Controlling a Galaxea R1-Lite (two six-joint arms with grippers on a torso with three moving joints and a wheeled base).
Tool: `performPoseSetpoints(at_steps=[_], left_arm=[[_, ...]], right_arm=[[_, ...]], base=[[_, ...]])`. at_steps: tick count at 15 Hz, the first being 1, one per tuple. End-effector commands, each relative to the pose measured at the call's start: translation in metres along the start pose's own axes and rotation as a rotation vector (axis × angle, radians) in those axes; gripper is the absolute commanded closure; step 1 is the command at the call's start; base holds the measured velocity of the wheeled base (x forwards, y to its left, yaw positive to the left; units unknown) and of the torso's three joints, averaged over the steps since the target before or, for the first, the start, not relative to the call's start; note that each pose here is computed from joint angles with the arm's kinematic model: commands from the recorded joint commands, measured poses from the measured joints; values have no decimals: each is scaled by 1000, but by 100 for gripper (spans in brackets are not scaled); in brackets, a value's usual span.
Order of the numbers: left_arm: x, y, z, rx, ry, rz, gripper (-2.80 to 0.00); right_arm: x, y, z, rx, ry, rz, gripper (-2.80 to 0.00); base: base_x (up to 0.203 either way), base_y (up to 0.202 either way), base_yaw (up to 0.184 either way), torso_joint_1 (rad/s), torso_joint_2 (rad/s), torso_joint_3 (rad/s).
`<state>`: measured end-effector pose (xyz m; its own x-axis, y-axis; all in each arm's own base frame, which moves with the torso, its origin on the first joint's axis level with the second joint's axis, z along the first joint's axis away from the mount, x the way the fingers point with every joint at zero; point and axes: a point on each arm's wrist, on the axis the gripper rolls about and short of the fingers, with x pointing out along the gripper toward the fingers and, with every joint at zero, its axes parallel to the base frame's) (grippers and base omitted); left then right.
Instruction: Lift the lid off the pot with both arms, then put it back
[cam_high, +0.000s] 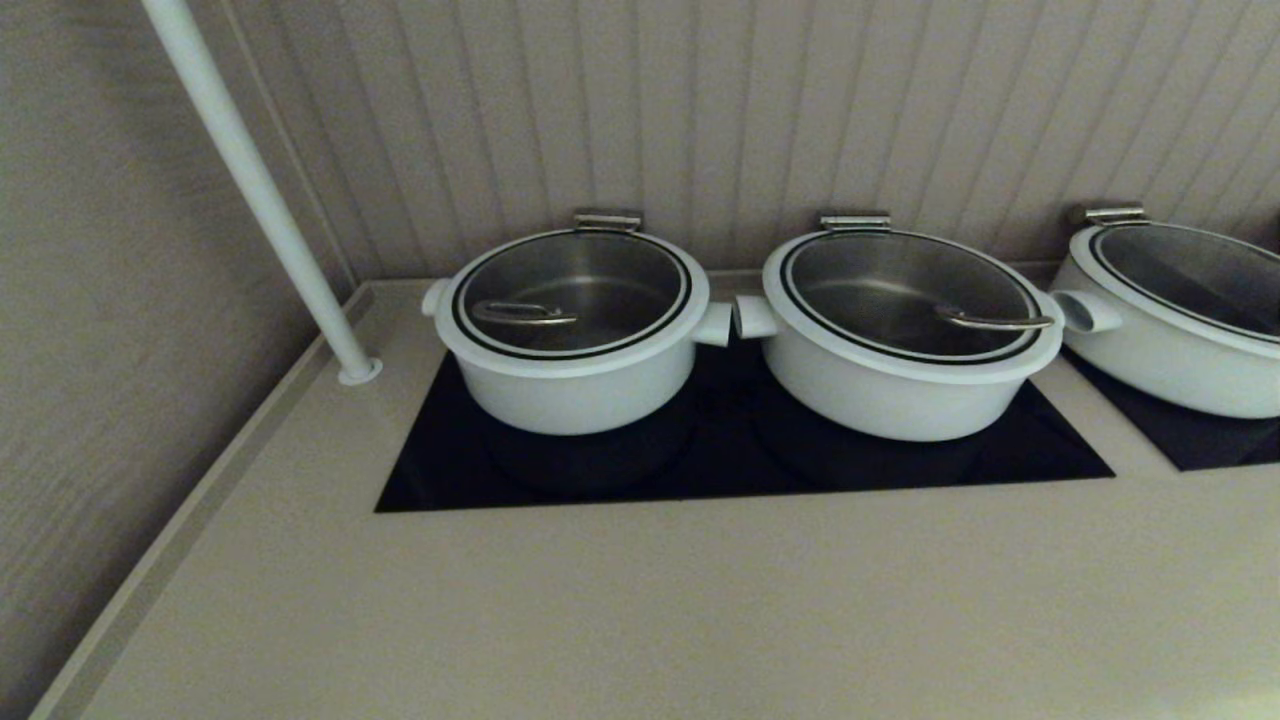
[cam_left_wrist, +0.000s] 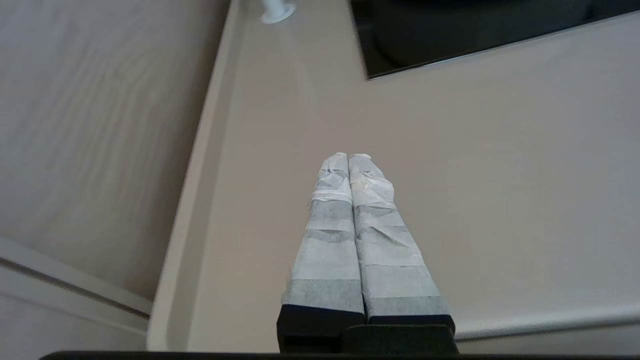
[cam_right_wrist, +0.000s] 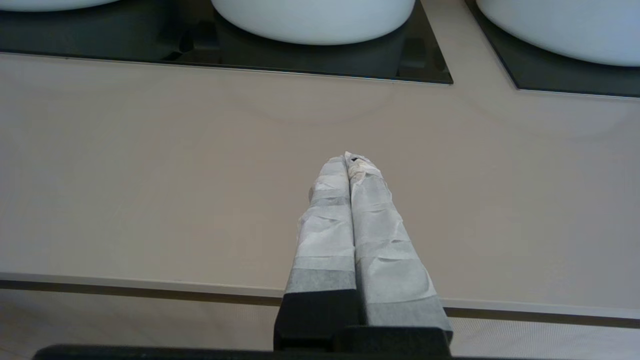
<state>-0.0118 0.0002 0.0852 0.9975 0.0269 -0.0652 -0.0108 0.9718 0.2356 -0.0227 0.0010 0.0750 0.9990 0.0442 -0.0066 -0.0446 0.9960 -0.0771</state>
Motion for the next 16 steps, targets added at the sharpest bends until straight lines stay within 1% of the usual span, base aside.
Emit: performPoseSetpoints(at_steps=[1, 3, 5, 6, 7, 8, 9, 12, 16], left_arm=[[-9, -1, -3, 1, -70, 1, 0], [-11, -1, -5, -6, -112, -2, 0], [-11, -1, -4, -6, -118, -3, 0], [-11, -2, -5, -5, -118, -17, 0], [-11, -3, -8, -17, -97, -38, 0], [-11, -4, -10, -42, -67, -46, 0], [-11, -4, -11, -75, -64, -47, 0], [-10, -4, -11, -147, -61, -45, 0], [-10, -4, -11, -154, -61, -45, 0]], right_arm=[[0, 0, 0, -1, 0, 0, 0], [0, 0, 0, -1, 1, 0, 0], [0, 0, 0, -1, 0, 0, 0], [0, 0, 0, -1, 0, 0, 0], [0, 0, 0, -1, 0, 0, 0], [0, 0, 0, -1, 0, 0, 0], [0, 0, 0, -1, 0, 0, 0], [0, 0, 0, -1, 0, 0, 0], [0, 0, 0, -1, 0, 0, 0]], base=[[0, 0, 0, 0, 0, 0], [0, 0, 0, 0, 0, 0], [0, 0, 0, 0, 0, 0], [0, 0, 0, 0, 0, 0], [0, 0, 0, 0, 0, 0], [0, 0, 0, 0, 0, 0], [0, 0, 0, 0, 0, 0], [0, 0, 0, 0, 0, 0], [0, 0, 0, 0, 0, 0]])
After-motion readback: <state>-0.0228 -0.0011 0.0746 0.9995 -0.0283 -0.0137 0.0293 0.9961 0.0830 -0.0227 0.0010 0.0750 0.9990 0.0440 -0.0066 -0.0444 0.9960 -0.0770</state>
